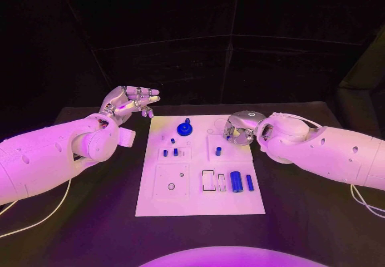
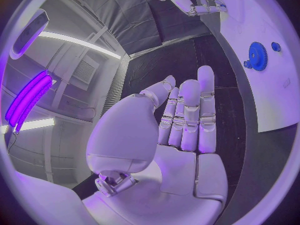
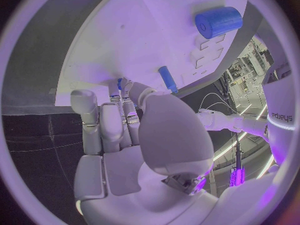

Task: Assemble the parts on the task board

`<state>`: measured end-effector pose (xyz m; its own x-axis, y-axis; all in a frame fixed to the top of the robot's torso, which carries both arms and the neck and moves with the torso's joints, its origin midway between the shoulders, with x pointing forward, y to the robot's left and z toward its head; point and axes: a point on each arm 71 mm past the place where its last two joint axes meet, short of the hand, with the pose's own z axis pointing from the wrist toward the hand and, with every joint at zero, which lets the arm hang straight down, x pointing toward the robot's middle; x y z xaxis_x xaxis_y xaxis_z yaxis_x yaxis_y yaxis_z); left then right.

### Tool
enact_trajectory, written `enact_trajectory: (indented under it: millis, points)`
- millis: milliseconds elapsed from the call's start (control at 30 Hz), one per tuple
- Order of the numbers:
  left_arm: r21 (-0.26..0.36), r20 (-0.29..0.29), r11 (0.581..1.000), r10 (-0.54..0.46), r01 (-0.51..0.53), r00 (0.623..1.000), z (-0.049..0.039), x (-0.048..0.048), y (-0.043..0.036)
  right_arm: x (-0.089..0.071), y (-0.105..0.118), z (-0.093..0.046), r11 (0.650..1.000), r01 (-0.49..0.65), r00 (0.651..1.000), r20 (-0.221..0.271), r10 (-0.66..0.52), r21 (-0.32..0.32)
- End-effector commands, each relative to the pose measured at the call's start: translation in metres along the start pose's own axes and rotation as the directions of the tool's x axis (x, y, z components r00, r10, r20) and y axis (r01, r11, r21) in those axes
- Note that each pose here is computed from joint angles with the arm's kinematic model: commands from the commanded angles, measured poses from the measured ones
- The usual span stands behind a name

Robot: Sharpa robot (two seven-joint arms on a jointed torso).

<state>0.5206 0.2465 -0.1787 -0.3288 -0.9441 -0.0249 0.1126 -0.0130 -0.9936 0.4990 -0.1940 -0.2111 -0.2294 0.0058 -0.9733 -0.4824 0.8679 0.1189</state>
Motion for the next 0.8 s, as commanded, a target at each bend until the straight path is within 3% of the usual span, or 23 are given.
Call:
enact_trajectory:
  millis: [33, 633, 800]
  points:
    - [-0.008, 0.005, 1.0, -0.005, 0.005, 1.0, 0.0006, 0.0001, -0.0001, -0.002, 0.002, -0.003, 1.0, -0.002, 0.998, 0.059, 0.003, -0.014]
    - [-0.018, 0.014, 1.0, 0.0, 0.0, 1.0, 0.0019, -0.0066, 0.0022, -0.016, 0.017, -0.023, 0.993, -0.059, 0.979, 0.187, 0.077, -0.099]
    - [-0.019, 0.013, 1.0, 0.0, 0.0, 1.0, 0.0024, -0.0067, 0.0026, -0.021, 0.034, -0.03, 0.983, -0.085, 0.97, 0.213, 0.118, -0.16]
